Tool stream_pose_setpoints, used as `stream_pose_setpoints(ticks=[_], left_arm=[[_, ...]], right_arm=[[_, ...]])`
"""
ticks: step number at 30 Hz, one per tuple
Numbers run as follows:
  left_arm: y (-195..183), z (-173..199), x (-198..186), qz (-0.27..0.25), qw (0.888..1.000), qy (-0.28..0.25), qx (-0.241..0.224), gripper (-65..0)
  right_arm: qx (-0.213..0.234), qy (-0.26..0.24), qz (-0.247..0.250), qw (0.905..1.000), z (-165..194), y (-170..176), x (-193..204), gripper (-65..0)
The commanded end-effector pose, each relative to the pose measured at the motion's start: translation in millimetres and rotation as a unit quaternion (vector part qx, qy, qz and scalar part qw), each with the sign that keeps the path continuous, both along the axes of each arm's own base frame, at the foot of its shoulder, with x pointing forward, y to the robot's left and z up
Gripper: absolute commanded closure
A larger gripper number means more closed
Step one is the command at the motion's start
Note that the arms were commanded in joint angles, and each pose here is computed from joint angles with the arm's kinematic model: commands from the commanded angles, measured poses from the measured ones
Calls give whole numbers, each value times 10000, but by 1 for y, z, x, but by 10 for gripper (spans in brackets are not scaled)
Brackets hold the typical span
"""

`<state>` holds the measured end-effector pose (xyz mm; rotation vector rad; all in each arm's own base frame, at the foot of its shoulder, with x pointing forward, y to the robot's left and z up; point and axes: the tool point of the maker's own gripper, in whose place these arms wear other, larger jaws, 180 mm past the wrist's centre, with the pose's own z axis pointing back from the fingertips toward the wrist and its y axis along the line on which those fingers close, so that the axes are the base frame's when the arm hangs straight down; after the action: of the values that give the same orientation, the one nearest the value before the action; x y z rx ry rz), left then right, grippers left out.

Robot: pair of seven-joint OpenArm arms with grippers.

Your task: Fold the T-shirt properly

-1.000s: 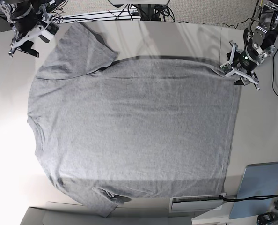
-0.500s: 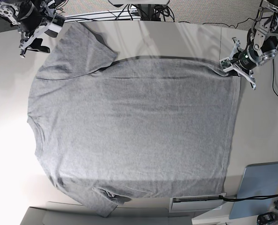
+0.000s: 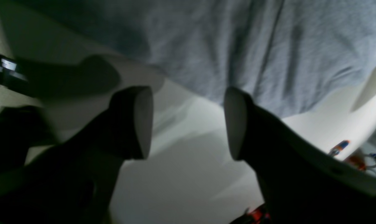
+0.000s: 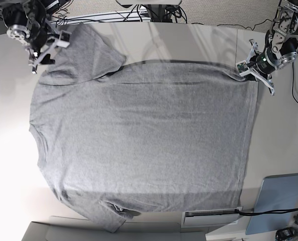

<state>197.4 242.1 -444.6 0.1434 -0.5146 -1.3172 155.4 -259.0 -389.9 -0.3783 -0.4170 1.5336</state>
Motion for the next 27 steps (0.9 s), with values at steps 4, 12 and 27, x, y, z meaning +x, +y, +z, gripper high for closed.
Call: stream_pose_setpoints(ticks=[4,12,27], left_arm=[[16,-24,-45,-134,9944,920,497,0],[16,-24,-45,-133,9944,922,495,0],[17,-24,-45,-133,9944,923,497,0]], right_arm=[[145,-7,145,9998,-3,11,12,-356],[214,220,263,9992,-23,21,13,-356],[498,310,-43,9983,-31,27,26,-218]])
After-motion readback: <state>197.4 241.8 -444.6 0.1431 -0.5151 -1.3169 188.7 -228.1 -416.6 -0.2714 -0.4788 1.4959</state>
